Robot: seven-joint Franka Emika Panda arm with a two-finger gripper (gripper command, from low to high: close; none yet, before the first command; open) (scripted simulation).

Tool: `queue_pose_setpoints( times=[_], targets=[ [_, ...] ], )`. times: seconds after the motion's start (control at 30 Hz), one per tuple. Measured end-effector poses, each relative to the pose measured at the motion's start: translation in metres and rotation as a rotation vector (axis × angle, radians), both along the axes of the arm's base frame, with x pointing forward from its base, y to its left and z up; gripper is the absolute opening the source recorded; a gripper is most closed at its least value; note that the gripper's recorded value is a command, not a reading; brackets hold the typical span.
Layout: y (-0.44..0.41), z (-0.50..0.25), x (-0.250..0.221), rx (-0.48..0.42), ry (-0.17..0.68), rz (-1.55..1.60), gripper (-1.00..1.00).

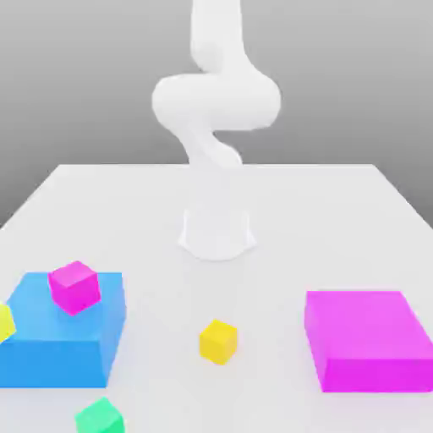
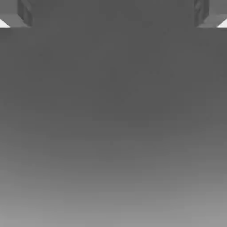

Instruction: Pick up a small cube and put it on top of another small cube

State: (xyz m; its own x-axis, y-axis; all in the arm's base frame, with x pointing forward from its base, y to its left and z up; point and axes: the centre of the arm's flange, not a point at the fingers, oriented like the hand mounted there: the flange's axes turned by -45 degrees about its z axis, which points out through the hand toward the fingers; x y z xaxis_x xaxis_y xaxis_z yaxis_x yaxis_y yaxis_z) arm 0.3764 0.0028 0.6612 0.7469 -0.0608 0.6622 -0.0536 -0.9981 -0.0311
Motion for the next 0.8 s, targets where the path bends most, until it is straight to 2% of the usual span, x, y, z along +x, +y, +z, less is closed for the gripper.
queue_pose_setpoints(
  times=[0.13,0.3,0.47,0.6,0.67,0.8],
  targets=[
    [0.002,-0.099,0.040,0.043,0.142,-0.084,0.00],
    [0.000,-0.224,0.056,0.093,0.314,-0.194,0.00],
    [-0.001,-0.350,0.034,0.142,0.498,-0.319,0.00],
    [0.000,-0.448,-0.016,0.182,0.661,-0.436,0.00],
    [0.001,-0.474,-0.028,0.190,0.694,-0.462,0.00],
    [0.002,-0.510,-0.031,0.194,0.705,-0.470,0.00]
  ],
)
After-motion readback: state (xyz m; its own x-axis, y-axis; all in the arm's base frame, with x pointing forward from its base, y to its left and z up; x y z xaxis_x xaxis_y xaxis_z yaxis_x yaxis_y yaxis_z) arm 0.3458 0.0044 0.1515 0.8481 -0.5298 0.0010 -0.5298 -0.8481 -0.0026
